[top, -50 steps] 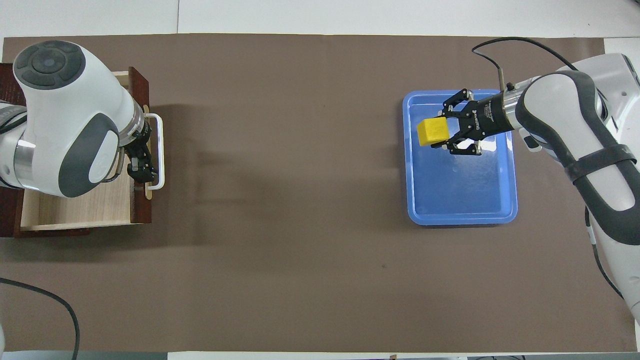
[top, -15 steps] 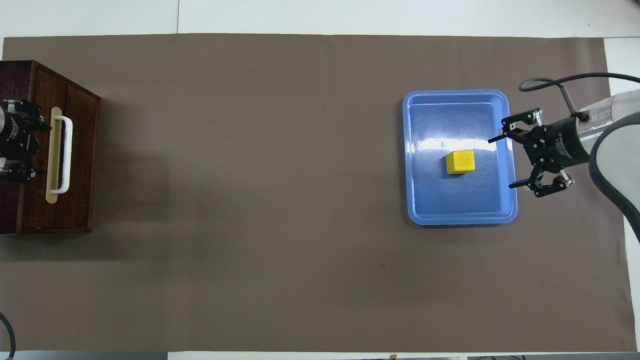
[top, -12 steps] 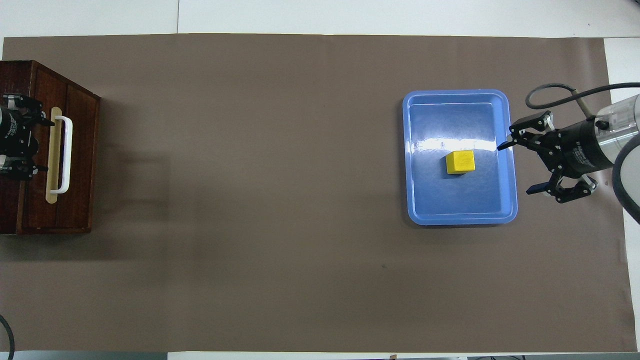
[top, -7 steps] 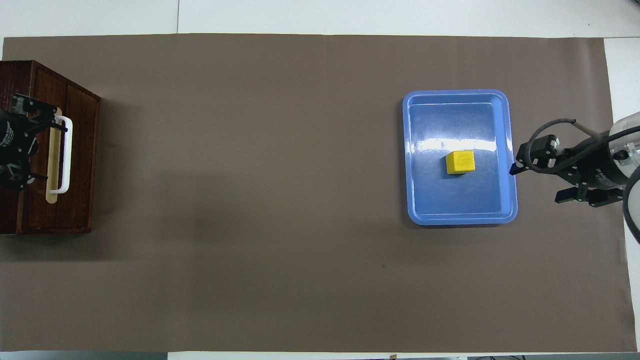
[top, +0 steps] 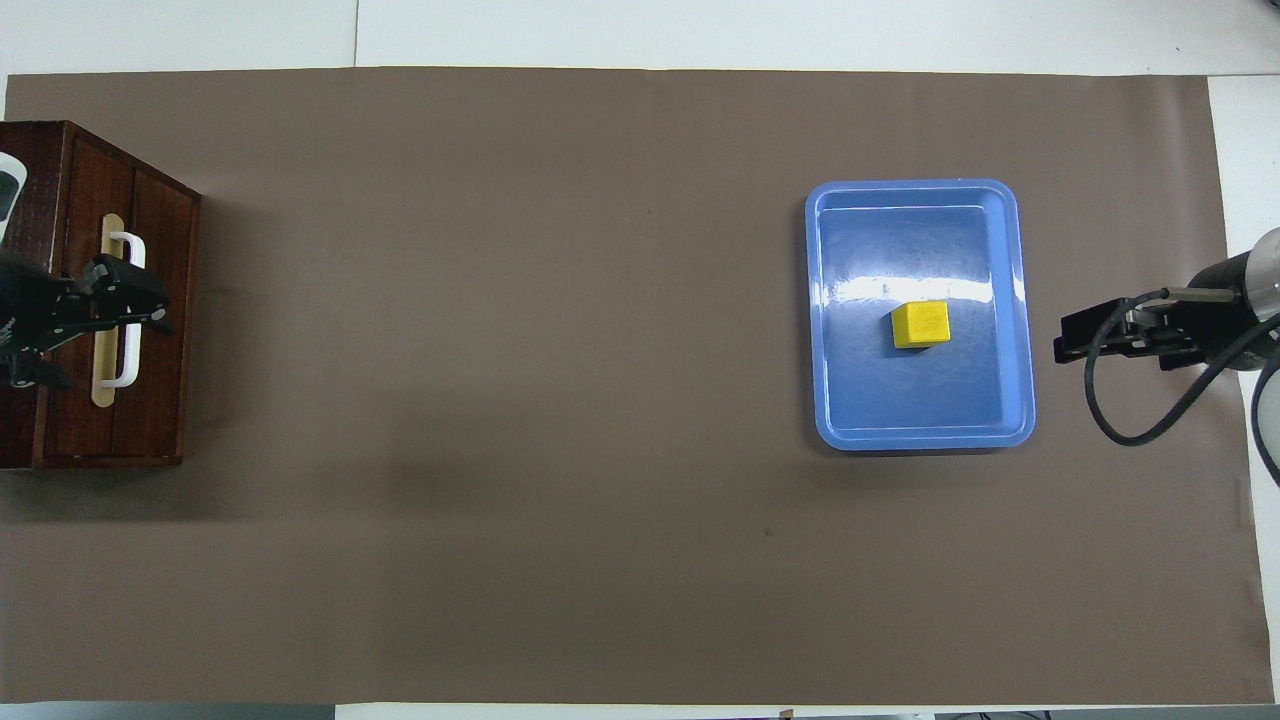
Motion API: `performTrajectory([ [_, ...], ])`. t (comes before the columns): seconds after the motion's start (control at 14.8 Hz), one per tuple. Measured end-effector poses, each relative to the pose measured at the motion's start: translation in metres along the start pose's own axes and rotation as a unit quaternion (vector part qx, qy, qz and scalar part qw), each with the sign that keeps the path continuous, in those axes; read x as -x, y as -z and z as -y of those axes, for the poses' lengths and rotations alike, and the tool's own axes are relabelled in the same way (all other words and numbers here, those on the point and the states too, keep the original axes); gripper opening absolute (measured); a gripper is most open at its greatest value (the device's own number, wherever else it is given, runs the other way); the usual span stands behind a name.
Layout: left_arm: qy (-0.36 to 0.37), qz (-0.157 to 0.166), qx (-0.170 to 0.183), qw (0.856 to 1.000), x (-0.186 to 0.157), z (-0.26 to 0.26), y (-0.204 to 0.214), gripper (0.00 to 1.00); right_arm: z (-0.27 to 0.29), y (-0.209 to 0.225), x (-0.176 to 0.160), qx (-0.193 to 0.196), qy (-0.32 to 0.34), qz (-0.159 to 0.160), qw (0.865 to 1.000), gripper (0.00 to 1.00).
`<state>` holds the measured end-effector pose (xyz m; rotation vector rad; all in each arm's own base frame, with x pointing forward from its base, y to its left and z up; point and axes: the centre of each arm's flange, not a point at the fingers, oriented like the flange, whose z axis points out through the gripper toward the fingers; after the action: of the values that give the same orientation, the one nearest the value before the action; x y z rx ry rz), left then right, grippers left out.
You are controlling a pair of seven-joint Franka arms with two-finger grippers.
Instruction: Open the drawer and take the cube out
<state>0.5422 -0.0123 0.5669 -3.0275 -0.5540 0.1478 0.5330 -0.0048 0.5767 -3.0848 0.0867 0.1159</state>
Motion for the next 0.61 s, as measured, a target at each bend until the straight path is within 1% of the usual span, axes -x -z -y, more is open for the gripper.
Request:
performTrajectory([
  [0.14,-0.082,0.001,0.010,0.997,0.000,0.002,0.002,1.00,0.000,0.015,-0.007,0.006,0.007,-0.017,1.000,1.00],
  [0.27,-0.137,0.004,0.018,0.990,0.002,-0.004,0.001,1.00,0.001,0.025,-0.015,0.007,0.008,-0.028,1.000,1.00],
  [0.41,-0.166,0.004,0.020,0.986,0.008,-0.015,0.010,1.00,0.001,0.025,-0.021,0.007,0.006,-0.029,1.000,1.00],
  [0.61,-0.178,-0.002,0.030,0.984,0.009,-0.018,0.021,1.00,0.001,0.018,-0.024,0.008,0.005,-0.021,1.000,1.00],
])
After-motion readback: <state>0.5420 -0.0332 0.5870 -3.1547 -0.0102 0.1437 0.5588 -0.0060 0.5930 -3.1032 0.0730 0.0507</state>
